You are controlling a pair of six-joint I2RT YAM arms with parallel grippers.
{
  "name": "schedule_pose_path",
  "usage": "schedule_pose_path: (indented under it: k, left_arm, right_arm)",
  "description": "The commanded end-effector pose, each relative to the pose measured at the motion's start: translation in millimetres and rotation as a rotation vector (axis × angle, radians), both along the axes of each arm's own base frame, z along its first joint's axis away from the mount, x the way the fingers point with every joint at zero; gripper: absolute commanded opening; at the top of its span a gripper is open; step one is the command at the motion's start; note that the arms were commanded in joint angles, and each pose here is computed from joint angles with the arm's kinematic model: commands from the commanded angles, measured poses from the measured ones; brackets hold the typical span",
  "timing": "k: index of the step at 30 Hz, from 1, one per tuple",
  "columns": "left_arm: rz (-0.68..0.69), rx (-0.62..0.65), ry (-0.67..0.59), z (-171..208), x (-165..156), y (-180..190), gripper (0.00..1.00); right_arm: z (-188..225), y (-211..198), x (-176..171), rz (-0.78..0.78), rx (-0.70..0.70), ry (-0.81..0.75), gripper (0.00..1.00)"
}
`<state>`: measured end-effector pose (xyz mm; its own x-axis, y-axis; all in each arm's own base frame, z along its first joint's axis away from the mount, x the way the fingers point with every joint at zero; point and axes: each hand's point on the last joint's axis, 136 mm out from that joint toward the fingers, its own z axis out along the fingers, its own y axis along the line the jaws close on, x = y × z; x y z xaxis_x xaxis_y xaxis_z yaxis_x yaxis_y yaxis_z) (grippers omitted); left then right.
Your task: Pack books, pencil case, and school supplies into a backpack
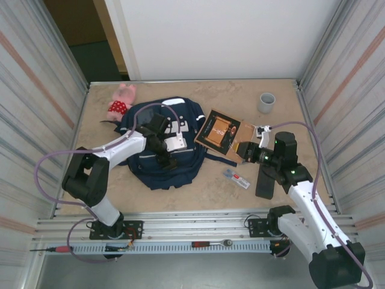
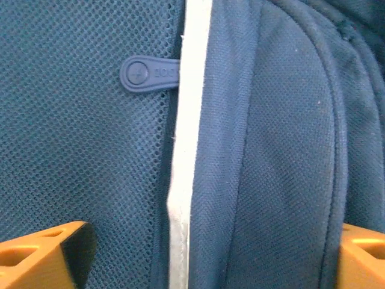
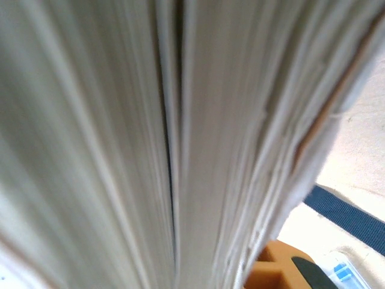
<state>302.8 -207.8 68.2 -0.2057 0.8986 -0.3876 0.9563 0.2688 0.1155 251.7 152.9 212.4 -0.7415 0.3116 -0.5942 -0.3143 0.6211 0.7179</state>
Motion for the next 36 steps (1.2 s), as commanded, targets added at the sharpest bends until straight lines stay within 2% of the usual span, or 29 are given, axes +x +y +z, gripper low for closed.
schedule_pose_path:
  k: [1, 4, 5, 6, 7, 9, 13, 18, 21, 25, 29, 32, 36]
  left_arm:
    - [0.025, 0.039, -0.105, -1.9, 19.2, 3.4, 0.75]
    - [0.038, 0.013, -0.127, 10.3, 18.1, -1.4, 0.46]
    - [0.04, -0.022, -0.13, 21.3, 15.9, -6.6, 0.3]
    - [0.046, -0.059, -0.127, 31.6, 12.8, -11.7, 0.21]
    - [0.059, -0.107, -0.133, 45.4, 11.2, -18.0, 0.12]
    - [0.074, -0.186, -0.145, 71.3, 7.1, -29.3, 0.05]
    - [0.183, -0.324, -0.141, 126.4, 12.5, -43.7, 0.0]
    - [0.287, -0.408, -0.104, 171.6, 26.6, -52.1, 0.0]
    - [0.338, -0.48, -0.076, 192.6, 37.2, -57.0, 0.0]
    - [0.363, -0.55, -0.069, 207.9, 48.3, -63.5, 0.0]
    - [0.378, -0.584, -0.053, 212.9, 57.4, -69.5, 0.0]
    - [0.39, -0.606, -0.032, 214.2, 61.9, -71.1, 0.0]
    - [0.419, -0.653, -0.019, 220.3, 65.0, -71.4, 0.0]
  right_arm:
    - [35.7, 2.9, 5.3, 0.017, -0.001, -0.136, 0.0]
    - [34.7, 0.1, 4.9, -0.002, -0.012, -0.128, 0.0]
    - [32.2, -3.8, 6.1, -0.029, -0.019, -0.112, 0.0]
    - [29.1, -8.7, 8.0, -0.066, -0.028, -0.089, 0.0]
    - [22.1, -18.2, 11.4, -0.138, -0.04, -0.04, 0.0]
    - [14.2, -34.5, 14.7, -0.256, -0.036, 0.051, 0.0]
    - [12.3, -41.6, 9.0, -0.316, 0.014, 0.147, 0.01]
    - [22.0, -49.7, -5.6, -0.347, -0.029, 0.211, 0.0]
    - [35.5, -37.6, -13.6, -0.305, 0.064, 0.25, 0.0]
    - [45.5, -3.7, -21.9, -0.197, 0.203, 0.3, 0.0]
    - [43.9, 25.9, -24.5, -0.15, 0.195, 0.316, 0.0]
    - [36.9, 41.2, -15.5, -0.178, 0.223, 0.327, 0.0]
    - [15.5, 60.6, 4.9, -0.294, 0.3, 0.349, 0.0]
